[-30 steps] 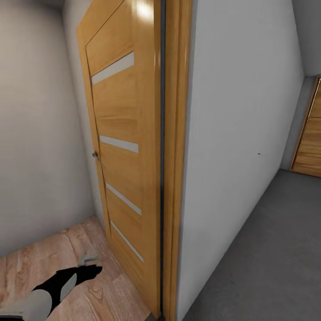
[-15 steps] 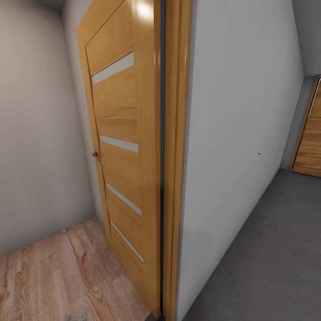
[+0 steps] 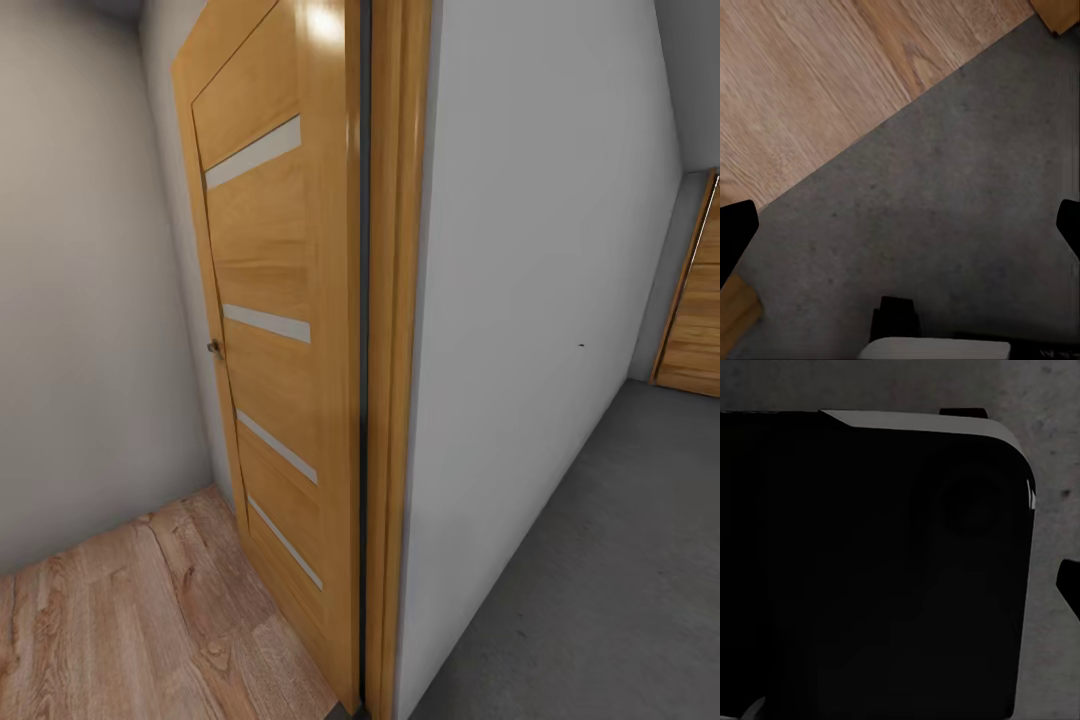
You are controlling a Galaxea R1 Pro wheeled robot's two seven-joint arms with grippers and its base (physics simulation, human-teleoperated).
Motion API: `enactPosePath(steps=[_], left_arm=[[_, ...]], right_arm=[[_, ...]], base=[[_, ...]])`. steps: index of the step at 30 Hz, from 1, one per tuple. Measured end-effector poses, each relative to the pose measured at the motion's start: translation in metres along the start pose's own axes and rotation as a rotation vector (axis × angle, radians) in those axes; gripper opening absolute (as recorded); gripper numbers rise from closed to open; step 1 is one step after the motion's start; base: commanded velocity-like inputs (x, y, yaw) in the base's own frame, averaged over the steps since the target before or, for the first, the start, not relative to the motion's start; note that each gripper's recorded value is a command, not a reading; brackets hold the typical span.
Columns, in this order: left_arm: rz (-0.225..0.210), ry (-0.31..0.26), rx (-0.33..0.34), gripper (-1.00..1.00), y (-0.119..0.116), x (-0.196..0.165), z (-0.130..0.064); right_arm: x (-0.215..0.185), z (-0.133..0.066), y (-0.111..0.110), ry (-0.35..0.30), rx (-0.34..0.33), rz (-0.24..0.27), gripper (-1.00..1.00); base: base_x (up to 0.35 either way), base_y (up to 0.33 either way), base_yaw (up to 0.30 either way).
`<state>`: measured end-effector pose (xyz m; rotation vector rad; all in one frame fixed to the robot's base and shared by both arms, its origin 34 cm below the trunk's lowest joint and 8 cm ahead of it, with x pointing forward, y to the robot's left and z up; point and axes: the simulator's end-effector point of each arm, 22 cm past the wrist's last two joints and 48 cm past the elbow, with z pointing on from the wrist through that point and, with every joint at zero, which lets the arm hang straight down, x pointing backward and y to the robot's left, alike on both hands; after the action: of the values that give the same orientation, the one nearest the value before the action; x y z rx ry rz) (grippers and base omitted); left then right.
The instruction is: Move the two storage containers from the living room to the garage. In the garage, place one container on the floor and stack the other container on top of it (either order is fine).
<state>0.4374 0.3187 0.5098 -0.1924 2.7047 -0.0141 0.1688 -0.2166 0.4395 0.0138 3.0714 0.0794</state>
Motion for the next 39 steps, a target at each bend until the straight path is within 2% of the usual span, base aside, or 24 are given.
enactPosePath(steps=[16, 26, 39], left_arm=[[-0.002, 0.014, 0.015, 1.0, -0.011, 0.009, 0.001], [-0.002, 0.013, 0.025, 1.0, -0.02, 0.01, 0.001], [-0.001, 0.038, 0.027, 1.0, -0.022, 0.029, 0.001]], right_arm=[[0.001, 0.0, 0.0, 0.002, 0.002, 0.004, 1.0], [0.001, 0.0, 0.002, 0.004, 0.0, 0.001, 1.0], [0.003, 0.0, -0.001, 0.009, 0.006, 0.001, 1.0]], base=[[0.0, -0.014, 0.022], [0.0, -0.136, 0.246], [0.0, -0.018, 0.282]])
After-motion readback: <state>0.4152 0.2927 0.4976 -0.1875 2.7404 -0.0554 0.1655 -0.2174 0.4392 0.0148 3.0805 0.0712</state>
